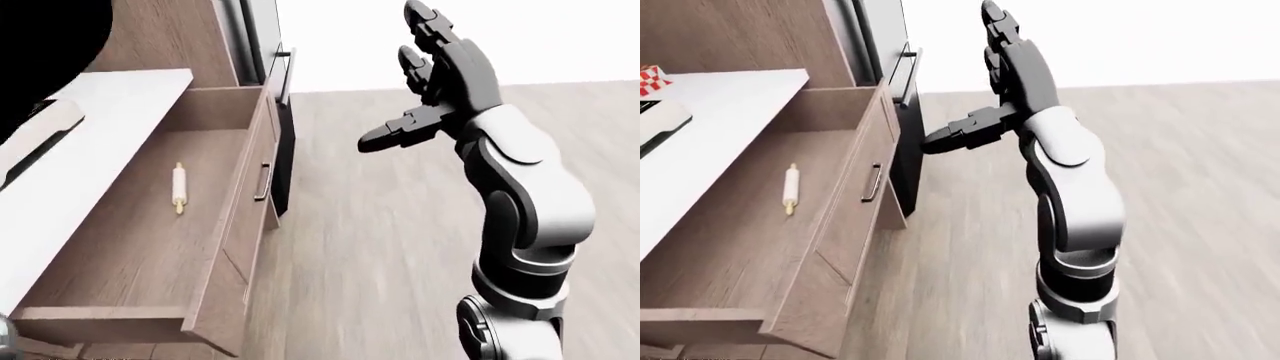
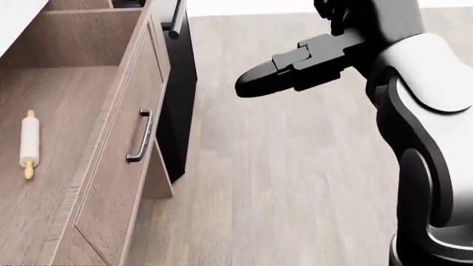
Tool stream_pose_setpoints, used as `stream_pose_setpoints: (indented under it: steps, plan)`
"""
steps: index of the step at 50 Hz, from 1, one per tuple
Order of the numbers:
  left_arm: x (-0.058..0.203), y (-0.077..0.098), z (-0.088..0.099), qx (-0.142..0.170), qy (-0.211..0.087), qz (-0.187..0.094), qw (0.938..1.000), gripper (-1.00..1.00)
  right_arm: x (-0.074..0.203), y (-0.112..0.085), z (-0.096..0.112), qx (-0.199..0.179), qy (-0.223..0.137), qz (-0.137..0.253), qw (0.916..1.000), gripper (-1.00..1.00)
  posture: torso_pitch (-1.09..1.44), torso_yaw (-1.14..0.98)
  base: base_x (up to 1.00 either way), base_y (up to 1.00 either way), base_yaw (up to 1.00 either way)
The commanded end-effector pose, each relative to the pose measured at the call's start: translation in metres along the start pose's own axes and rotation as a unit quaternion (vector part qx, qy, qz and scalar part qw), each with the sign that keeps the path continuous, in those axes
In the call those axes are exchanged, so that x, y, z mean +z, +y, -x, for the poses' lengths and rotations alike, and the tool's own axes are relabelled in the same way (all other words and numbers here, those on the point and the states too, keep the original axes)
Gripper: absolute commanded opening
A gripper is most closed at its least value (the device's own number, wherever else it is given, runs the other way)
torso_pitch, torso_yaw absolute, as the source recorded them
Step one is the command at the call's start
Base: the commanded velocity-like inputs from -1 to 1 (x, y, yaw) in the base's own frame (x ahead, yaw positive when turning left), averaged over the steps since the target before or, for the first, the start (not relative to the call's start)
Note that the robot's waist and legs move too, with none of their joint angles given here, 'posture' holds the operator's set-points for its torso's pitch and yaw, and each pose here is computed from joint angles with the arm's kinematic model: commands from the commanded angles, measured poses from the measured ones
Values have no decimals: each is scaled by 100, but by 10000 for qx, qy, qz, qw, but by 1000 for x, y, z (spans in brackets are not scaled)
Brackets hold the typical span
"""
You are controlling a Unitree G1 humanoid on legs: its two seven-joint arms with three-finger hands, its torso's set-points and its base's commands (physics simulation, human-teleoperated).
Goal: Close the right drawer.
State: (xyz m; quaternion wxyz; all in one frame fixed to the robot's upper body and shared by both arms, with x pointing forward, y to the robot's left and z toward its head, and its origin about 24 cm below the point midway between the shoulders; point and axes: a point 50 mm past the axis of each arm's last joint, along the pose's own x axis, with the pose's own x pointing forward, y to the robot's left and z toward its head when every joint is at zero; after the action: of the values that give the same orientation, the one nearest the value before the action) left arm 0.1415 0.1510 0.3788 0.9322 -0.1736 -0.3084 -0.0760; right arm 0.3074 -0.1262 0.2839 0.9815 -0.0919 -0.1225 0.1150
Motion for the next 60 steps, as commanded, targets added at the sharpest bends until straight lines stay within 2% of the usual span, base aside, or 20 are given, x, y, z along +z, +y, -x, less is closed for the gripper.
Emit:
stream_pose_setpoints:
  steps: [1, 6, 10, 17, 21, 24, 26, 33, 36, 40, 48, 56, 60]
  plan:
    - [10, -3, -6, 112, -277, 45, 9995, 100, 19, -2, 4, -72, -431, 80, 9990, 100, 0, 0, 0, 0, 0]
    - [21, -23, -25, -1, -472, 249, 9986, 100, 16, -10, 5, -306, -376, 45, 9988, 100, 0, 0, 0, 0, 0]
    - [30, -36, -34, -82, -580, 336, 9977, 100, 15, -9, 5, -312, -352, 44, 9989, 100, 0, 0, 0, 0, 0]
    - [31, -48, -45, -79, -634, 520, 9966, 100, 19, -18, 9, -606, -385, 45, 9974, 100, 0, 0, 0, 0, 0]
    - [27, -49, -52, -49, -681, 636, 9956, 100, 18, -22, 11, -699, -392, 34, 9968, 100, 0, 0, 0, 0, 0]
    - [21, -49, -57, -32, -696, 851, 9939, 100, 18, -22, 11, -725, -400, 39, 9966, 100, 0, 0, 0, 0, 0]
    - [14, -46, -59, 51, -646, 1027, 9926, 100, 20, -24, 12, -772, -423, 27, 9961, 100, 0, 0, 0, 0, 0]
    - [-8, -42, -60, 253, -541, 1217, 9908, 100, 23, -32, 19, -966, -474, 8, 9942, 100, 0, 0, 0, 0, 0]
    - [-16, -43, -60, 286, -464, 1244, 9907, 100, 25, -38, 24, -1171, -482, 30, 9919, 100, 0, 0, 0, 0, 0]
    - [-20, -48, -60, 289, -407, 1291, 9904, 100, 33, -53, 39, -1596, -589, 40, 9854, 100, 0, 0, 0, 0, 0]
    - [-37, -68, -52, 237, -144, 1605, 9867, 100, 30, -65, 57, -1981, -464, 22, 9791, 100, 0, 0, 0, 0, 0]
    - [-60, -73, -44, 246, 173, 1748, 9841, 100, 27, -65, 56, -2005, -391, 13, 9789, 100, 0, 0, 0, 0, 0]
    - [-77, -66, -40, 310, 265, 1662, 9853, 100, 27, -66, 57, -2021, -394, 12, 9786, 100, 0, 0, 0, 0, 0]
